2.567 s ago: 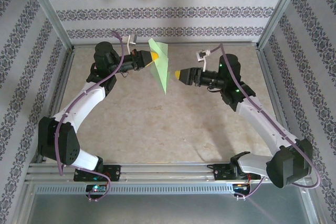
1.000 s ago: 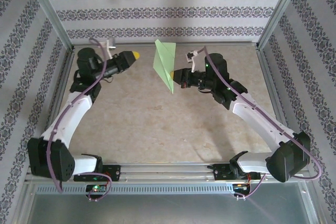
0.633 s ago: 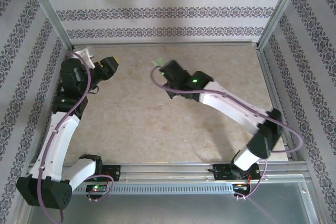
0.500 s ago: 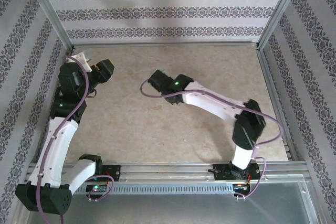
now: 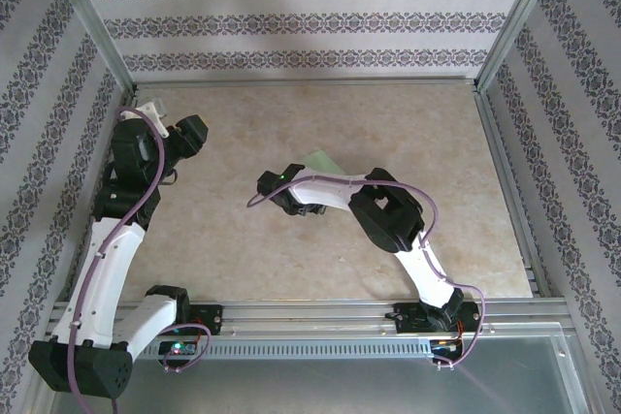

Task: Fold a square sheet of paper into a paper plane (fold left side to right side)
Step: Turn over the paper at the center of the table, then fold the wing for the fifth time at the center of the table.

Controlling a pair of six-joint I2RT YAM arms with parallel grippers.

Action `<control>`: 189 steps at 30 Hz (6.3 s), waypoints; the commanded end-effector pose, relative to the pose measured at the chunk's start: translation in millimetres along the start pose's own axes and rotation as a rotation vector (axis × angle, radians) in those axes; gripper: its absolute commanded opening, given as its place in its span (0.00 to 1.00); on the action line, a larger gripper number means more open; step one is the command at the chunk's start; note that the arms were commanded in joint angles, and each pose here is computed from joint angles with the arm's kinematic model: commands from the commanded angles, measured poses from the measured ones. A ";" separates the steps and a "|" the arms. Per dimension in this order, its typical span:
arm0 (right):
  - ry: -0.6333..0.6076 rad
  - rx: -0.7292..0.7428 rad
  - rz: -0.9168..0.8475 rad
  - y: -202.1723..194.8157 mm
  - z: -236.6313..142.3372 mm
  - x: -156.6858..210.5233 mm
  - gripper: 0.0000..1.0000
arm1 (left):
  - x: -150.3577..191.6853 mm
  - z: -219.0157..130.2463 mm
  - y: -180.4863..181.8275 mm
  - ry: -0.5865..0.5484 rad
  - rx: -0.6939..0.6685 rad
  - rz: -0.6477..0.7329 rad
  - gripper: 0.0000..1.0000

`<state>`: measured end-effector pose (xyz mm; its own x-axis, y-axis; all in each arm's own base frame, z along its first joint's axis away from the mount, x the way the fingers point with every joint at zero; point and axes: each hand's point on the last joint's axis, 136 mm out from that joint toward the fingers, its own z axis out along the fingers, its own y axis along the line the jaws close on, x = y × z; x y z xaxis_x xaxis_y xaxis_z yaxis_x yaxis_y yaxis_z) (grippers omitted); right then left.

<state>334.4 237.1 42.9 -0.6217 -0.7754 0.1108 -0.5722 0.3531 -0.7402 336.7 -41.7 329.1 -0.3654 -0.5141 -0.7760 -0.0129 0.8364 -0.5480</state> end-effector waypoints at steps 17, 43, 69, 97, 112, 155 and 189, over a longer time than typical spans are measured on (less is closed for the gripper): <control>-0.210 -0.697 0.544 -31.9 -89.8 13.9 0.62 | 90.5 65.5 -4.1 0.344 0.188 -0.187 0.55; -0.703 -0.876 1.878 -179.1 -13.4 162.0 0.89 | 312.5 189.1 -76.2 0.804 0.219 -0.226 0.52; -0.820 -1.506 1.210 -125.6 -73.0 80.2 0.86 | 281.9 143.8 -82.8 0.817 0.633 -0.203 0.00; -0.743 -1.786 0.844 -70.9 -101.7 1.4 0.56 | 289.0 96.5 -85.5 0.970 0.708 -0.085 0.00; -0.643 -1.703 0.873 -57.5 -74.2 -19.9 0.20 | 288.7 98.8 -85.9 0.956 0.714 -0.090 0.04; -0.062 -1.513 1.379 -31.2 -12.5 -18.9 0.00 | 371.3 65.2 -86.8 0.852 0.129 1.167 0.64; -0.022 -1.399 1.386 -23.7 7.4 -8.7 0.11 | 401.2 73.8 -52.6 0.867 0.025 1.117 0.15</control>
<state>353.3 235.0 49.0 -0.9346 0.3537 0.0369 0.2859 0.6857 0.6693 263.3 -302.7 33.2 -0.6077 0.7056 -0.3645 0.6780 0.6999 0.2247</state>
